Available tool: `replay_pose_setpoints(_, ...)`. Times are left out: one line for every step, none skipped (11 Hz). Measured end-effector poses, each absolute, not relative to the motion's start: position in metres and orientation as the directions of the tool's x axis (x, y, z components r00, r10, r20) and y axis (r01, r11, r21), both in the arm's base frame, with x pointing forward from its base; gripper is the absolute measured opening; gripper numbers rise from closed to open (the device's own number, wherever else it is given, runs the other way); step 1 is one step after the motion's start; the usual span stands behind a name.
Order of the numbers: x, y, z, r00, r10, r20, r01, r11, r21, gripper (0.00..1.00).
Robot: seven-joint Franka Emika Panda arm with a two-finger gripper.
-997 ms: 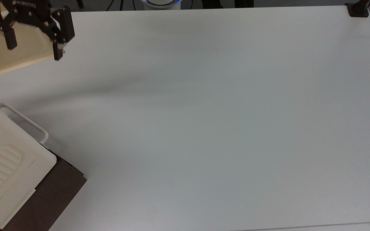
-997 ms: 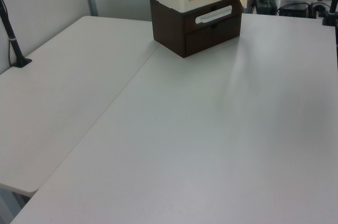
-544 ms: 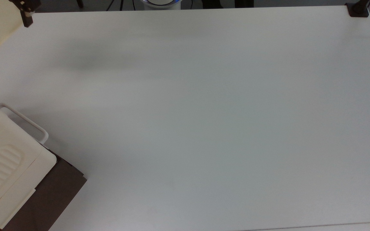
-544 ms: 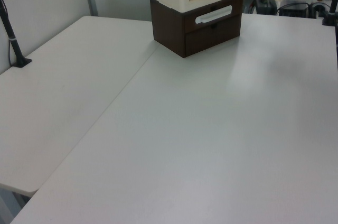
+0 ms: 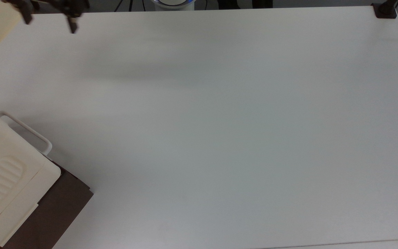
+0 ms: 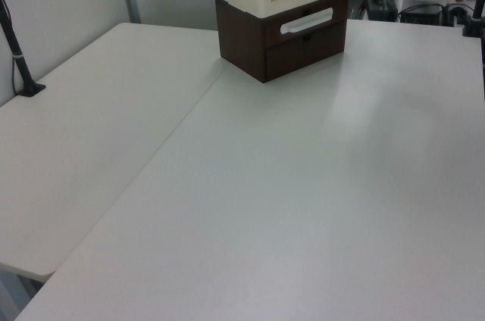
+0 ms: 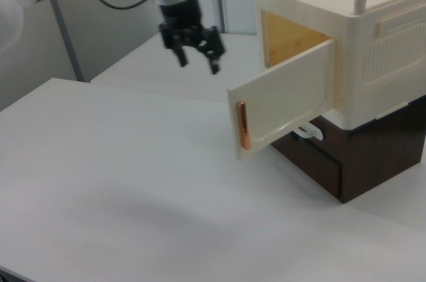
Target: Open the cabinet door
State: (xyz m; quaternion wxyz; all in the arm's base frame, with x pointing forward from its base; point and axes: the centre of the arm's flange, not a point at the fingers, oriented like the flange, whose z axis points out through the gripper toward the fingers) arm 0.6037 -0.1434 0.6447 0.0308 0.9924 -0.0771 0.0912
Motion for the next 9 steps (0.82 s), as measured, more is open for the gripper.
replay_pose_setpoints(0.605,-0.112,0.641,0.979,-0.120,0.164,-0.127,-0.991,0.038,1.00)
replay_pose_setpoints(0.605,-0.078,0.638,0.986,-0.085,0.141,-0.091,-0.995,0.032,1.00)
replay_pose_setpoints(0.604,-0.051,0.635,0.991,-0.063,0.119,-0.067,-0.997,0.028,1.00)
replay_pose_setpoints(0.602,-0.031,0.633,0.994,-0.048,0.100,-0.050,-0.998,0.025,1.00)
replay_pose_setpoints(0.599,-0.020,0.633,0.995,-0.056,0.085,-0.058,-0.998,0.021,1.00)
replay_pose_setpoints(0.595,-0.013,0.634,0.995,-0.062,0.078,-0.064,-0.998,0.018,1.00)
replay_pose_setpoints(0.590,-0.007,0.634,0.996,-0.060,0.070,-0.061,-0.998,0.017,1.00)
replay_pose_setpoints(0.584,-0.001,0.633,0.997,-0.053,0.063,-0.054,-0.998,0.016,1.00)
replay_pose_setpoints(0.579,0.002,0.633,0.997,-0.050,0.060,-0.051,-0.999,0.016,1.00)
